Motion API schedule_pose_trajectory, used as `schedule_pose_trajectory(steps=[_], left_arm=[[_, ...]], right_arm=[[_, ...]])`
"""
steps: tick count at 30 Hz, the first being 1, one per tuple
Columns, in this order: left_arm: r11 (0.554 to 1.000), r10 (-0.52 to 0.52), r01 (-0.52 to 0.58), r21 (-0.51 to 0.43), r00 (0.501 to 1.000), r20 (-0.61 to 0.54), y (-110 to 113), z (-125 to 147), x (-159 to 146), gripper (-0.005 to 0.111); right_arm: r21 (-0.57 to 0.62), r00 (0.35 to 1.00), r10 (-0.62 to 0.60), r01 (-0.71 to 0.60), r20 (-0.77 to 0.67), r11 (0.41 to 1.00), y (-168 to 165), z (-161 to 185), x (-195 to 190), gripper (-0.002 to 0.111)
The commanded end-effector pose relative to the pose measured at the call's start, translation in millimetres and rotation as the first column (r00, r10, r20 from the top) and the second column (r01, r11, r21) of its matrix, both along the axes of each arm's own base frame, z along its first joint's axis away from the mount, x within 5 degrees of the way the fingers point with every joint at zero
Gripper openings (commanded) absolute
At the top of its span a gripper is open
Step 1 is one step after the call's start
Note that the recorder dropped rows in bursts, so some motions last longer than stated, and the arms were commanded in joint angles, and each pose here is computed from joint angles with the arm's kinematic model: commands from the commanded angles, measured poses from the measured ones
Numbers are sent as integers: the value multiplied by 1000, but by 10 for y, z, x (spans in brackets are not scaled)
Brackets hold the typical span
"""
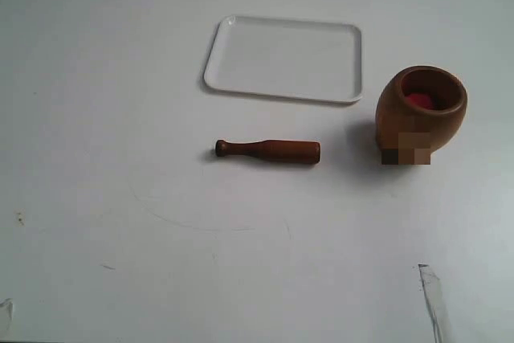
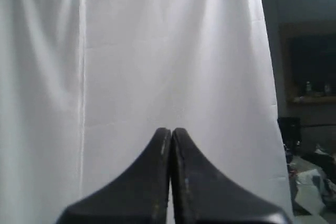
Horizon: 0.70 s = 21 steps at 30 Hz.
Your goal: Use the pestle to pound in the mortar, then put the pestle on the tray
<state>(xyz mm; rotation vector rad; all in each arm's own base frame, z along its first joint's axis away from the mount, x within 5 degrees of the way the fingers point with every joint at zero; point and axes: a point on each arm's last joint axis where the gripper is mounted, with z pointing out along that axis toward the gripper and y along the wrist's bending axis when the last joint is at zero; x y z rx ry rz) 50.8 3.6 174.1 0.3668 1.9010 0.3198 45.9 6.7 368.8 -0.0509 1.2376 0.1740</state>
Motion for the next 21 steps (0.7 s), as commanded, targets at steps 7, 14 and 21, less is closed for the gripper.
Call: schedule_pose_trajectory(steps=[7, 14, 21], left_arm=[[1000, -6, 6, -15, 1000, 4, -7, 1, 1, 0], [1000, -6, 6, -15, 1000, 4, -7, 1, 1, 0], [1000, -6, 6, -15, 1000, 4, -7, 1, 1, 0]], right_arm=[[-351, 888, 67, -248, -456, 903, 293, 737, 896, 0], [-216, 624, 430, -697, -652, 684, 750, 764, 1535, 0], [-200, 436, 420, -844, -796, 498, 1258, 362, 2004, 0]])
